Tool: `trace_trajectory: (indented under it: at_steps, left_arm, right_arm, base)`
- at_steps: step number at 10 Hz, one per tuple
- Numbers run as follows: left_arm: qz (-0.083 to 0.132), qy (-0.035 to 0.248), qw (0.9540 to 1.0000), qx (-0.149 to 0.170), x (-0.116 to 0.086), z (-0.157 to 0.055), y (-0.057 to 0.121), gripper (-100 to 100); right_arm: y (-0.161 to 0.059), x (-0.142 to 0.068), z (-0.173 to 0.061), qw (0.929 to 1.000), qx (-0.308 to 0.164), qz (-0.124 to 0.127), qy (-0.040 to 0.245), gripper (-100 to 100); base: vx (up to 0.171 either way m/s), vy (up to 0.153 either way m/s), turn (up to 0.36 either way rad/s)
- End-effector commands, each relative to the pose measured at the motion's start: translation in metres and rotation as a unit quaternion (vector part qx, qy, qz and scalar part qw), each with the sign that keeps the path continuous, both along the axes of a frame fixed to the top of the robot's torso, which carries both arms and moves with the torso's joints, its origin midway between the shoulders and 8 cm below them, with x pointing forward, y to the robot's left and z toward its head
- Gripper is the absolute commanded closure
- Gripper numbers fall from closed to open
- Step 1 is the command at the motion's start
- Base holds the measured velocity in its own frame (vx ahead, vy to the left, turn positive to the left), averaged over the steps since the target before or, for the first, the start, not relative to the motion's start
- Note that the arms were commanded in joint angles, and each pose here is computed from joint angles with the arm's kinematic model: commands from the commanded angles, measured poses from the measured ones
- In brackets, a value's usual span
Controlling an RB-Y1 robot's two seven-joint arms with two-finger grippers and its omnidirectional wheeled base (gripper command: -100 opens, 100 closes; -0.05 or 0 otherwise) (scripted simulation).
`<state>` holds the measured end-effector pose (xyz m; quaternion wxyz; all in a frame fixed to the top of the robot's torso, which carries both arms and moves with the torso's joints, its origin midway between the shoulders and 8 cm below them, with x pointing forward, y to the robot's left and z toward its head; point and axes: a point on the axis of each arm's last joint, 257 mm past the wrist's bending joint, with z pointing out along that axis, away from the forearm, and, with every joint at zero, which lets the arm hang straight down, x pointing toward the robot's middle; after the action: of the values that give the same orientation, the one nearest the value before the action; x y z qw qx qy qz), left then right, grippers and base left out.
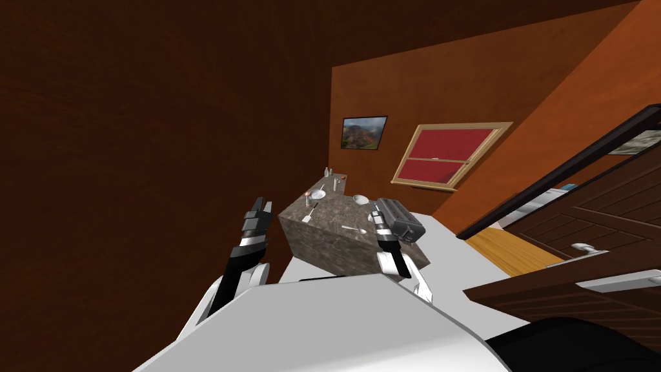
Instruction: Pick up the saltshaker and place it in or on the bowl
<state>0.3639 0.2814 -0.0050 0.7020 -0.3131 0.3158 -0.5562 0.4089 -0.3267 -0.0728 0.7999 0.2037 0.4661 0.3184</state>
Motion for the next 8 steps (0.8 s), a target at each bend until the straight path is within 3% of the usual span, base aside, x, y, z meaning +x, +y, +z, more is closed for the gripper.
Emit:
trace_trajectory:
  at_steps: [1, 4, 5, 6, 8]
  left_arm:
    - [0.000, 0.000, 1.0000, 0.000, 0.000, 0.000, 0.000, 0]
    - [0.000, 0.000, 1.0000, 0.000, 0.000, 0.000, 0.000, 0]
    - [0.000, 0.000, 1.0000, 0.000, 0.000, 0.000, 0.000, 0]
    - [0.000, 0.000, 1.0000, 0.000, 0.000, 0.000, 0.000, 0]
    - [0.000, 0.000, 1.0000, 0.000, 0.000, 0.000, 0.000, 0]
  right_arm:
    - [-0.014, 0.006, -0.009, 0.9991, -0.031, -0.026, 0.008, -100]
    - [-0.024, 0.011, -0.019, 0.9967, -0.062, -0.050, 0.019, -100]
    - [-0.034, 0.015, -0.027, 0.9938, -0.083, -0.068, 0.028, -100]
    - [-0.034, 0.015, -0.027, 0.9936, -0.085, -0.069, 0.028, -100]
    - [-0.053, 0.022, -0.038, 0.9861, -0.123, -0.103, 0.042, -100]
  base:
    - [-0.004, 0.013, 0.041]
    - [-0.001, 0.009, 0.018]
    - [-0.003, 0.010, 0.032]
    - [-0.001, 0.008, 0.015]
    - [-0.003, 0.011, 0.038]
